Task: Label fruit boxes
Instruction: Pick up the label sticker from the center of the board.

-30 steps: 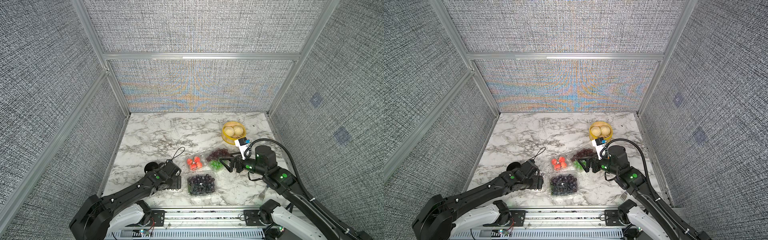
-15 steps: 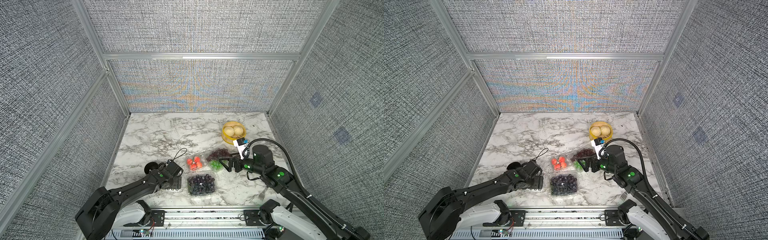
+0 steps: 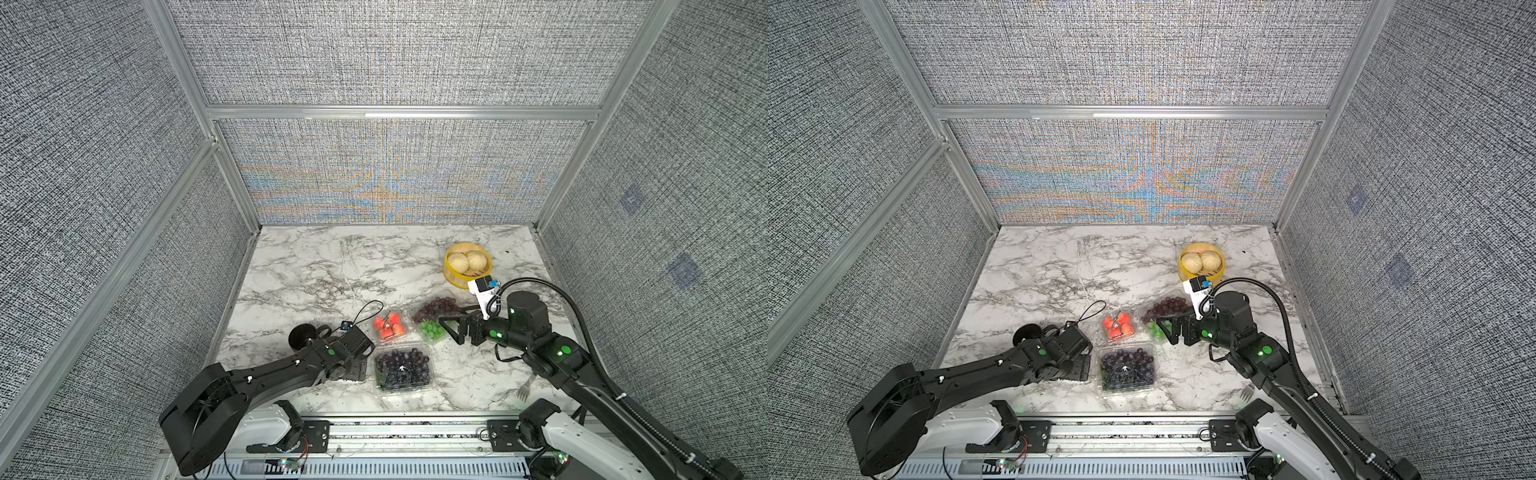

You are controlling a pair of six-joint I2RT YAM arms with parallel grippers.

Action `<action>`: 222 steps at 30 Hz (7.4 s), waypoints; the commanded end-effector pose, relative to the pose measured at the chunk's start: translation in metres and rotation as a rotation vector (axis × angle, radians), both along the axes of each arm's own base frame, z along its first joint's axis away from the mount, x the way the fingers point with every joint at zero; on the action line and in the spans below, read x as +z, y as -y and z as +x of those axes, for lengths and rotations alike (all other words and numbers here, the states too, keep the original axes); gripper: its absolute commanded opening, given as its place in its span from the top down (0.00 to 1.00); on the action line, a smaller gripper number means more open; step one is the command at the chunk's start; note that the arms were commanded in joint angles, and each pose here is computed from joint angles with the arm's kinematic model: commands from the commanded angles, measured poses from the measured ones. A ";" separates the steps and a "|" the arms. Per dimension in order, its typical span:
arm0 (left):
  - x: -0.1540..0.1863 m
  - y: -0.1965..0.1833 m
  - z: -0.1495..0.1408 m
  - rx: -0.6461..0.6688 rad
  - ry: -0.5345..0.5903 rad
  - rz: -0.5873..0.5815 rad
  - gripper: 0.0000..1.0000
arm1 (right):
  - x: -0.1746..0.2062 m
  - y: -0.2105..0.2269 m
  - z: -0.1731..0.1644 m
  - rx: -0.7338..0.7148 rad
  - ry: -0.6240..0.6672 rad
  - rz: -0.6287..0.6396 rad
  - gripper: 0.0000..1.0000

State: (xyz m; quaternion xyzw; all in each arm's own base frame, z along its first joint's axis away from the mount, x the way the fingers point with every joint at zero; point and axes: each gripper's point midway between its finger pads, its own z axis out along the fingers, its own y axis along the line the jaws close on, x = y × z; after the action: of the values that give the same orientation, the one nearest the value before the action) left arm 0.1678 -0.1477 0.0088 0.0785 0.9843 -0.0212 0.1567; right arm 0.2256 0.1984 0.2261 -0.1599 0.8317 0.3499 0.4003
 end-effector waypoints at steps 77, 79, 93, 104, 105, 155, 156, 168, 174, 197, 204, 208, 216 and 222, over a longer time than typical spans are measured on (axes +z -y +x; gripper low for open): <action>0.244 0.089 0.076 -0.175 0.686 -0.624 0.73 | 0.025 -0.181 0.001 0.513 -0.051 0.415 0.47; 0.246 0.087 0.075 -0.172 0.695 -0.628 0.73 | 0.024 -0.179 0.001 0.500 -0.035 0.409 0.48; 0.247 0.093 0.071 -0.192 0.697 -0.686 0.68 | 0.019 -0.178 0.000 0.511 -0.030 0.390 1.00; 0.320 0.096 0.021 -0.492 0.883 -0.881 0.12 | 0.066 -0.107 -0.019 0.620 0.117 0.287 1.00; 0.325 0.102 0.015 -0.548 0.889 -0.908 0.11 | 0.070 -0.103 -0.023 0.644 0.134 0.294 1.00; 0.365 0.142 0.034 -0.870 0.850 -1.288 1.00 | 0.090 -0.066 0.017 0.580 0.263 0.315 0.02; 0.364 0.142 0.036 -0.864 0.849 -1.286 1.00 | 0.092 -0.064 0.023 0.532 0.267 0.326 0.01; 0.368 0.147 0.032 -0.901 0.820 -1.382 1.00 | 0.154 -0.070 0.017 0.678 0.487 0.484 0.14; 0.365 0.146 0.030 -0.907 0.817 -1.381 1.00 | 0.162 -0.074 0.020 0.703 0.497 0.549 0.43; 0.353 0.150 0.043 -0.865 0.795 -1.329 1.00 | 0.152 -0.091 -0.003 0.745 0.493 0.476 0.98; 0.360 0.145 0.033 -0.907 0.823 -1.351 0.56 | 0.153 -0.090 -0.009 0.777 0.474 0.483 1.00; 0.367 0.145 0.027 -0.949 0.823 -1.389 0.70 | 0.153 -0.088 -0.012 0.784 0.471 0.483 1.00; 0.367 0.147 0.029 -0.964 0.811 -1.414 0.88 | 0.148 -0.090 -0.013 0.804 0.448 0.480 1.00; 0.363 0.148 0.028 -0.982 0.796 -1.415 0.86 | 0.148 -0.090 -0.013 0.806 0.445 0.480 1.00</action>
State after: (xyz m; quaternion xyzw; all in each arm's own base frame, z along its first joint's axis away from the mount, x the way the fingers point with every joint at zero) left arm 0.2020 -0.2970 0.3673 0.3558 0.4917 -0.6454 0.4638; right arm 0.2160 0.2891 0.3716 -0.4349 0.5015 0.6135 0.4277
